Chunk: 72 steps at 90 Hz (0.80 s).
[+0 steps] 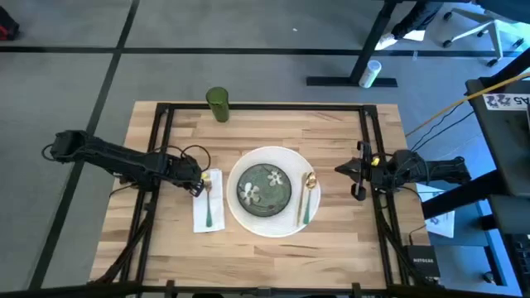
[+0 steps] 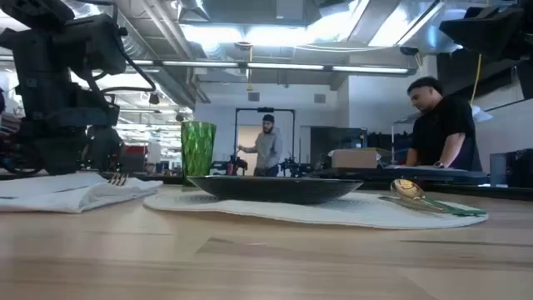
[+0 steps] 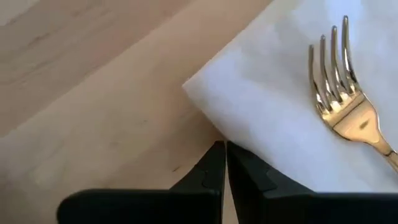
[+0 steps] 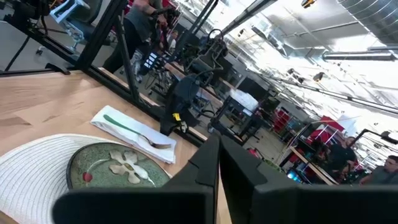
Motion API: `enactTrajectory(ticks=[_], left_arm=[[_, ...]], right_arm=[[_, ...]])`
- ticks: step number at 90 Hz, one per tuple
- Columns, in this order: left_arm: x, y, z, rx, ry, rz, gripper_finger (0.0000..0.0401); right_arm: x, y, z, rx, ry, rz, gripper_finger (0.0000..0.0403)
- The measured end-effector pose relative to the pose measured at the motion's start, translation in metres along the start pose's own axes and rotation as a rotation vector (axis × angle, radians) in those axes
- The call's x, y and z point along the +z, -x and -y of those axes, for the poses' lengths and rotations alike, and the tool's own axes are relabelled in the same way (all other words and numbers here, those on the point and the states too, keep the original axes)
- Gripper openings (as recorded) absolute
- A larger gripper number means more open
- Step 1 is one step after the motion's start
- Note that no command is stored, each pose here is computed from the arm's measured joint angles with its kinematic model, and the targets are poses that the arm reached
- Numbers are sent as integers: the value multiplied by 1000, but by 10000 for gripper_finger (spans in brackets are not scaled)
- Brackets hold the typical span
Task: Set table place
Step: Adjust the white table napkin
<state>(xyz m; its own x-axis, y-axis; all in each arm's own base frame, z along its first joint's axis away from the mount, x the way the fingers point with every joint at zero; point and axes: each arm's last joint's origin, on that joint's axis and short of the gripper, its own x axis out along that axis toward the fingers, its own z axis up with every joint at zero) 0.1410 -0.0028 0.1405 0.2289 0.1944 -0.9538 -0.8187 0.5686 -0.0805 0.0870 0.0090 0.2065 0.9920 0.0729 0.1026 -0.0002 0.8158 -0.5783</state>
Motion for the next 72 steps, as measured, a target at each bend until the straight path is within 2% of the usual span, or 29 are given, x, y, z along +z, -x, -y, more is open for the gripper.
enactTrajectory(ticks=[50,72], left_arm=[[1,0,-1,30,-5,47,0],[1,-5,0,-7,-11,72,0]], right_arm=[[0,0,0,2,0,2,0],[0,0,0,3,0,2,0]])
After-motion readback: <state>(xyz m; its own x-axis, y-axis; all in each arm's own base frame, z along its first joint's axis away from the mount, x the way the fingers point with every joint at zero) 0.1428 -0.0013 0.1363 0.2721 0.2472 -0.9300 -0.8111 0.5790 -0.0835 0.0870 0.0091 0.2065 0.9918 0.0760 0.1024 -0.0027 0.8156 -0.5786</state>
